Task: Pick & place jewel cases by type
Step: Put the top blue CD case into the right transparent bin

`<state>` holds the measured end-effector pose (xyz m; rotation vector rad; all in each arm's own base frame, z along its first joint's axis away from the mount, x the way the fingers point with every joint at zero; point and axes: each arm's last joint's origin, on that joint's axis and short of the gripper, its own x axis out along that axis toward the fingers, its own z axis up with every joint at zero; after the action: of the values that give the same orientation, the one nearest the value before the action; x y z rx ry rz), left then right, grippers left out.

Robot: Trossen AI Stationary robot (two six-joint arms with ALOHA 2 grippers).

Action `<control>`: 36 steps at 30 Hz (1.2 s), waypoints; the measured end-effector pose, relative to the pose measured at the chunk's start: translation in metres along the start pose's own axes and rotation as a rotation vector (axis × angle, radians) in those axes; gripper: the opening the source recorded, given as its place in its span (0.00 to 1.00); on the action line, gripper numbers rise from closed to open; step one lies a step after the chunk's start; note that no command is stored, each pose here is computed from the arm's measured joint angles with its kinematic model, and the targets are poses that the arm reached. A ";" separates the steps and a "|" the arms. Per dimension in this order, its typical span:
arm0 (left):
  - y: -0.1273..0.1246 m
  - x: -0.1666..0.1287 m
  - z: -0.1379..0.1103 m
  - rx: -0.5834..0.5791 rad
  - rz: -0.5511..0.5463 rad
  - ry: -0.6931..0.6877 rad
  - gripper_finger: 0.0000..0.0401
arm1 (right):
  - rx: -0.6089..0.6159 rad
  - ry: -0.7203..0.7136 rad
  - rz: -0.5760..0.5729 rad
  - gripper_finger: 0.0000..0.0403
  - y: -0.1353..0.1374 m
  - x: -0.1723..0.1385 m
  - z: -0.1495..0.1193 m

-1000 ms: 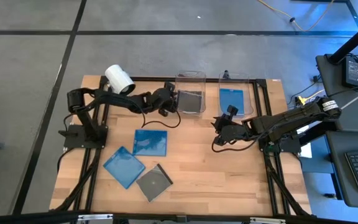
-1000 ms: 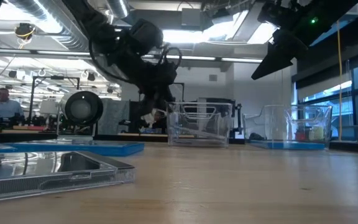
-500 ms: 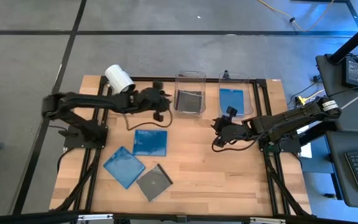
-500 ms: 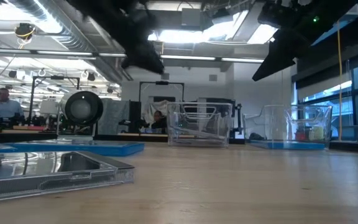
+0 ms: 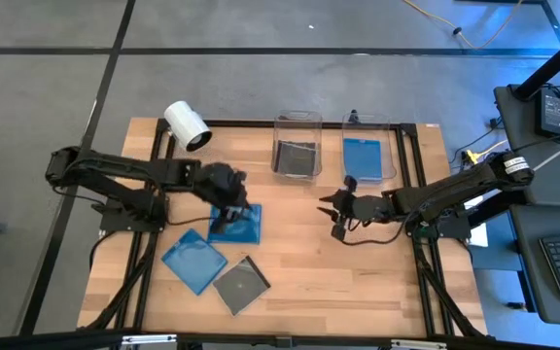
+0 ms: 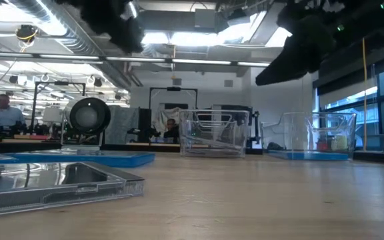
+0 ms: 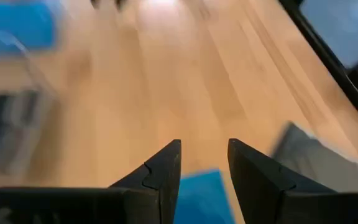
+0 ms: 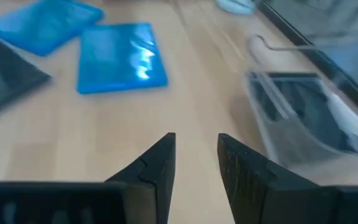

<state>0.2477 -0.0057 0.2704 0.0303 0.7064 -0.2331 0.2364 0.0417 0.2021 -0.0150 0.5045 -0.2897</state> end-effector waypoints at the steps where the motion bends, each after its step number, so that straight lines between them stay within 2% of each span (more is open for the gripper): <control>1: -0.005 0.003 -0.005 -0.018 -0.015 0.019 0.32 | 0.008 -0.026 0.020 0.31 0.000 0.001 -0.004; 4: -0.016 0.009 -0.018 -0.081 -0.046 0.055 0.32 | 0.034 -0.090 0.054 0.31 0.000 0.002 -0.014; 7: -0.023 0.016 -0.030 -0.155 0.011 0.063 0.32 | 0.049 -0.163 0.066 0.31 -0.001 0.001 -0.015; 9: -0.027 0.019 -0.039 -0.217 0.078 0.083 0.32 | 0.025 -0.195 0.095 0.31 0.000 0.001 -0.013; 12: -0.033 0.022 -0.052 -0.320 0.163 0.144 0.32 | -0.052 -0.217 0.197 0.31 0.004 -0.001 -0.011; 16: -0.042 0.023 -0.062 -0.408 0.180 0.203 0.32 | -0.102 -0.237 0.301 0.31 0.009 -0.003 -0.009; 24: -0.048 0.020 -0.084 -0.574 0.247 0.369 0.32 | -0.096 -0.259 0.296 0.31 0.009 -0.003 -0.007; 29: -0.045 0.010 -0.102 -0.742 0.397 0.533 0.32 | -0.107 -0.284 0.295 0.31 0.009 -0.004 -0.005; 33: -0.044 0.004 -0.109 -0.788 0.486 0.599 0.32 | -0.111 -0.290 0.295 0.31 0.009 -0.004 -0.004; 36: -0.044 0.004 -0.110 -0.784 0.500 0.612 0.32 | -0.111 -0.290 0.295 0.31 0.009 -0.004 -0.004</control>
<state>0.1701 -0.0374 0.1862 -0.4841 1.3300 0.5674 0.2334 0.0514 0.1997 -0.0890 0.2286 0.0307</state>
